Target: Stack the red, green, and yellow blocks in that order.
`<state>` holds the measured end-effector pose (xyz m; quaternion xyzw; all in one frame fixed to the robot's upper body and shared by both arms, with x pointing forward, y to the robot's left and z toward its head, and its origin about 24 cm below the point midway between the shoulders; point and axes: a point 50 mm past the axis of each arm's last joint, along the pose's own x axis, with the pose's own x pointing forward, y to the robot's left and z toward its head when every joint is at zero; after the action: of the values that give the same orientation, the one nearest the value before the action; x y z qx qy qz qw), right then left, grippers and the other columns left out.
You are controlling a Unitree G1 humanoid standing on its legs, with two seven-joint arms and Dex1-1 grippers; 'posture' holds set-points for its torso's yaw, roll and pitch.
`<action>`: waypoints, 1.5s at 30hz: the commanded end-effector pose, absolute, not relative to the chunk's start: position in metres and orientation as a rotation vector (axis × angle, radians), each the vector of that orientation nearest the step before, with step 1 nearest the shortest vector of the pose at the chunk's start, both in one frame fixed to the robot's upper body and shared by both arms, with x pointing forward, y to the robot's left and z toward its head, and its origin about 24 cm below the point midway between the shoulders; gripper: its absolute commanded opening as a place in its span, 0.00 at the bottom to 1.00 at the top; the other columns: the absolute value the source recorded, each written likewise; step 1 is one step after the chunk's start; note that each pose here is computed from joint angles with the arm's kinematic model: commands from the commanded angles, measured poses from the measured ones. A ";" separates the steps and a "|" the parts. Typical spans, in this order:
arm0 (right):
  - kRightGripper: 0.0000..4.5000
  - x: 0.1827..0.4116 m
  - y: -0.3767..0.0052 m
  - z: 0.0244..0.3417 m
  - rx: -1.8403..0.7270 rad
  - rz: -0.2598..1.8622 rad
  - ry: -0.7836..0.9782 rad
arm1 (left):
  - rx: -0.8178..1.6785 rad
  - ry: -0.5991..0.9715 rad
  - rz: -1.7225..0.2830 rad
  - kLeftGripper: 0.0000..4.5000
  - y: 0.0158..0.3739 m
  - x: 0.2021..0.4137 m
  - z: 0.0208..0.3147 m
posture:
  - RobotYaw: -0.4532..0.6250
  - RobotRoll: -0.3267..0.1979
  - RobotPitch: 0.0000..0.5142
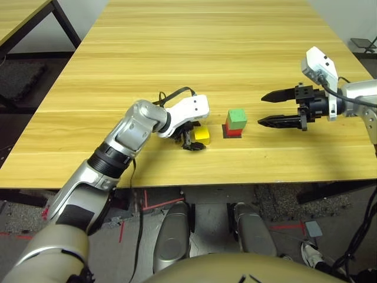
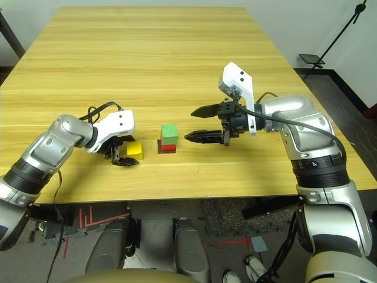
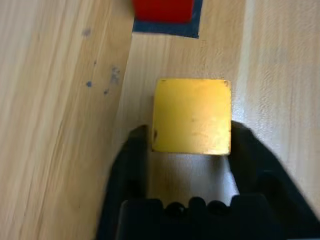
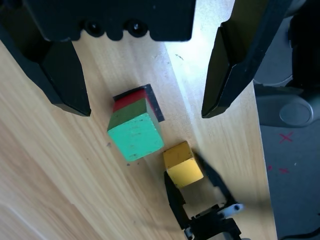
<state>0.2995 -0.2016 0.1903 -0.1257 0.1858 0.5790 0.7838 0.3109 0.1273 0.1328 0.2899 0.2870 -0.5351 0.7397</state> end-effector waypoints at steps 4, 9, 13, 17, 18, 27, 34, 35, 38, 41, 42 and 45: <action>1.00 0.298 -0.204 0.192 -0.279 1.231 0.393 | 0.617 0.505 -1.217 0.43 0.103 0.311 0.198 | 0.57 0.38 0.15; 1.00 0.298 -0.205 0.191 -0.274 1.227 0.393 | 0.658 0.443 -1.248 0.43 0.086 0.312 0.242 | 0.58 0.42 0.14; 1.00 0.299 -0.203 0.189 -0.269 1.227 0.392 | 0.676 0.433 -1.250 0.43 0.075 0.319 0.247 | 0.57 0.43 0.14; 1.00 0.298 -0.202 0.186 -0.262 1.228 0.394 | 0.733 0.480 -1.230 0.43 0.068 0.332 0.237 | 0.57 0.44 0.14; 1.00 0.298 -0.202 0.186 -0.260 1.228 0.395 | 0.735 0.489 -1.233 0.43 0.066 0.334 0.234 | 0.56 0.45 0.14; 1.00 0.293 -0.200 0.183 -0.249 1.226 0.394 | 0.747 0.523 -1.282 0.43 0.045 0.341 0.216 | 0.54 0.46 0.15; 1.00 0.292 -0.200 0.181 -0.242 1.224 0.401 | 0.755 0.530 -1.309 0.43 0.041 0.337 0.210 | 0.54 0.47 0.16; 1.00 0.292 -0.200 0.181 -0.242 1.224 0.401 | 0.756 0.531 -1.310 0.43 0.041 0.337 0.209 | 0.54 0.47 0.16; 1.00 0.293 -0.200 0.182 -0.243 1.223 0.400 | 0.756 0.532 -1.314 0.43 0.041 0.336 0.209 | 0.54 0.47 0.17; 1.00 0.294 -0.199 0.181 -0.240 1.225 0.399 | 0.751 0.531 -1.316 0.43 0.039 0.336 0.208 | 0.54 0.47 0.16; 1.00 0.294 -0.199 0.181 -0.239 1.222 0.400 | 0.751 0.527 -1.317 0.43 0.038 0.336 0.208 | 0.54 0.47 0.17; 1.00 0.295 -0.199 0.180 -0.242 1.221 0.404 | 0.758 0.511 -1.322 0.43 0.036 0.335 0.209 | 0.54 0.46 0.17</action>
<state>0.2949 -0.1987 0.1792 -0.1158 0.1911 0.5673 0.7926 0.3374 0.0399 0.2096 0.3271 0.2355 -0.5893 0.7002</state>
